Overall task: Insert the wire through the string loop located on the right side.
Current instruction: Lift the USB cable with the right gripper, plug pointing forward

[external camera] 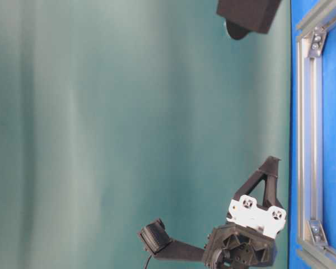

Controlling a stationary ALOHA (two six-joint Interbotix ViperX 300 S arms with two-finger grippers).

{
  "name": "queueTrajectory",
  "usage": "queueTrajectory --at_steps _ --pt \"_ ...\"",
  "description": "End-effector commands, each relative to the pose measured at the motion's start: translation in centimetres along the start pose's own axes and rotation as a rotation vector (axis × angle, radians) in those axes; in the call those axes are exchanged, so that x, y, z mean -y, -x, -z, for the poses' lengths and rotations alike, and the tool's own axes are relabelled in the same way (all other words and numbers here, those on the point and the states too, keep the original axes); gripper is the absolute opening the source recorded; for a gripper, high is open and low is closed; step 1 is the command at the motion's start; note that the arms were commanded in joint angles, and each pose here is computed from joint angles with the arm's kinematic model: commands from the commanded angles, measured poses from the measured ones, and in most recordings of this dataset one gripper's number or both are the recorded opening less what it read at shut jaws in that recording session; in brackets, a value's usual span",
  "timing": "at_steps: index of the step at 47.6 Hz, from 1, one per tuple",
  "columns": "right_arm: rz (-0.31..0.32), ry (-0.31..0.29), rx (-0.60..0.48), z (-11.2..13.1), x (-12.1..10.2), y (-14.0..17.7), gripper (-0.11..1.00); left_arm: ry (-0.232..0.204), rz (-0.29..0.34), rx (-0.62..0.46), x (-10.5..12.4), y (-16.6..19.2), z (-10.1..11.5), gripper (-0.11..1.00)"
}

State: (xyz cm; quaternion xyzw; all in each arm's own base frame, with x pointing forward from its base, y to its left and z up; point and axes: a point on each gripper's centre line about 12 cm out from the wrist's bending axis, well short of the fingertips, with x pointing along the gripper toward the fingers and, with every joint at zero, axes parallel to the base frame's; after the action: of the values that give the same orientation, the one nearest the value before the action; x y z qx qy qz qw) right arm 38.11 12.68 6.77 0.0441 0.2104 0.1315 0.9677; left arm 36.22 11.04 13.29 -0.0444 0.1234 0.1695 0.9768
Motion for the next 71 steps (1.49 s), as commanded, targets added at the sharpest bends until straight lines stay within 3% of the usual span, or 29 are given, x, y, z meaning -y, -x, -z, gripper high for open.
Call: queueTrajectory --at_steps 1,10,27,71 --pt "-0.006 0.001 0.042 -1.4 -0.2 0.0 -0.03 0.001 0.005 0.047 0.1 0.2 -1.6 0.00" --pt "-0.010 -0.005 0.056 -2.2 -0.4 0.5 -0.03 0.000 0.006 0.044 0.2 0.3 -1.5 0.00" --pt "-0.006 -0.004 0.002 -6.6 -1.0 3.5 -0.03 -0.001 0.007 0.043 0.2 0.4 -1.4 0.00" --pt "-0.002 -0.001 -0.014 -6.7 -0.9 3.7 -0.03 0.001 0.007 0.040 0.2 0.4 -1.3 0.00"
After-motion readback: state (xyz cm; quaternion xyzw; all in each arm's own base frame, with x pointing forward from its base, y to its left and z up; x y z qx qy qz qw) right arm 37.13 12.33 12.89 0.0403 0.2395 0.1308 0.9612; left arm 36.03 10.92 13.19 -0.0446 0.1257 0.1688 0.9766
